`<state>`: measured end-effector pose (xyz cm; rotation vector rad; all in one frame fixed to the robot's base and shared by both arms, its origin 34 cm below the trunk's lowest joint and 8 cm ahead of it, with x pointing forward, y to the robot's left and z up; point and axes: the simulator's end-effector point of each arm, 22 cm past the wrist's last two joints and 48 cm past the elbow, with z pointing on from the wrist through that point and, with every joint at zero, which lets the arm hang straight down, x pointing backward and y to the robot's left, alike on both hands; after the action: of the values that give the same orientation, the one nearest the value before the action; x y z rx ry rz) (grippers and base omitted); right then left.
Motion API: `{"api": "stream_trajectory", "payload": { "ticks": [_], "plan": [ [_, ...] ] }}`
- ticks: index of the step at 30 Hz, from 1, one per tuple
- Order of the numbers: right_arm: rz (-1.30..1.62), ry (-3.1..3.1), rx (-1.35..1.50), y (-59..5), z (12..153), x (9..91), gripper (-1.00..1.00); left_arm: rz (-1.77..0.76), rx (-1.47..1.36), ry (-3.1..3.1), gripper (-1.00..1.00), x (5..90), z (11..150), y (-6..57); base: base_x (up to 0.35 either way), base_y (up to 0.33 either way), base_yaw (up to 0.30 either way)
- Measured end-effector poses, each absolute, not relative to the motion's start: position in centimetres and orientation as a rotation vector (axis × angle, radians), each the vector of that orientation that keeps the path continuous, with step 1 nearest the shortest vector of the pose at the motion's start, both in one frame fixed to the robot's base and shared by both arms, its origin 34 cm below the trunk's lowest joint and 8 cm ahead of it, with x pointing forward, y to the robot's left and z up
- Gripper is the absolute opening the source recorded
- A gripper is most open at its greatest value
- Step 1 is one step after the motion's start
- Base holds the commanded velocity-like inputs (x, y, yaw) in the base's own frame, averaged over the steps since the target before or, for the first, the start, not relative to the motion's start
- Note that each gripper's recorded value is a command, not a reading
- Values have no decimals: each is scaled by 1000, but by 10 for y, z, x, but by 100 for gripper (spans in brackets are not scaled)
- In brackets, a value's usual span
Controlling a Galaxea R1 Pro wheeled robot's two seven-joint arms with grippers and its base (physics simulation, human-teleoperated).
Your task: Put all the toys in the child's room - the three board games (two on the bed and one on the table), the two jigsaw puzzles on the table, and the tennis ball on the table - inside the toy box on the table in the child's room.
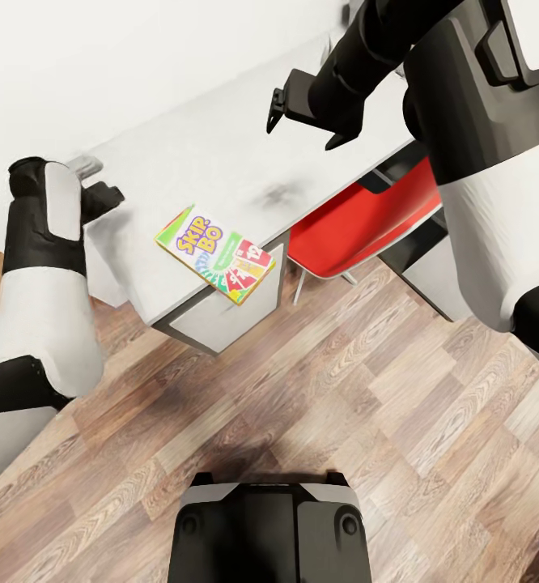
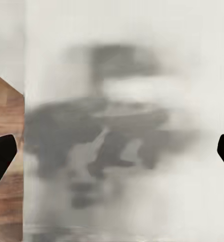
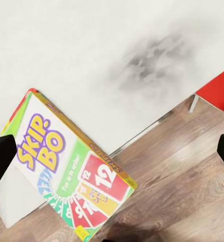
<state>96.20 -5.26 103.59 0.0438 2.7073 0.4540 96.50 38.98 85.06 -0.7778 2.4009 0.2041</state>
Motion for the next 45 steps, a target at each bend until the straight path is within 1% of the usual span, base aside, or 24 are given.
{"api": "stream_trajectory", "payload": {
  "ticks": [3,5,6,9,13,16,21,25,30,45],
  "plan": [
    [448,2703,45,-54,1036,963,100,163,-885,2505,100,901,802,455,0,0,0],
    [441,2700,48,-56,1038,963,100,79,-914,2494,100,881,791,475,0,0,0],
    [439,2701,51,-57,1037,963,100,125,-909,2544,100,859,774,488,0,0,0],
    [434,2697,63,-59,1037,964,100,123,-914,2638,100,776,728,529,0,0,0],
    [431,2703,70,-59,1033,962,100,148,-908,2725,100,674,675,547,-41,0,0],
    [426,2705,75,-60,1032,962,100,176,-891,2729,100,638,657,551,-215,0,0],
    [415,2695,71,-62,1035,962,100,166,-906,2809,100,564,612,523,-175,0,0],
    [399,2684,71,-64,1037,964,100,104,-798,2867,100,555,584,472,-152,0,0],
    [362,2666,80,-70,1041,967,100,72,-721,2906,100,549,571,442,-213,0,0],
    [352,2634,74,-71,1064,967,100,65,-690,2849,100,563,574,433,-19,0,0]
  ]
}}
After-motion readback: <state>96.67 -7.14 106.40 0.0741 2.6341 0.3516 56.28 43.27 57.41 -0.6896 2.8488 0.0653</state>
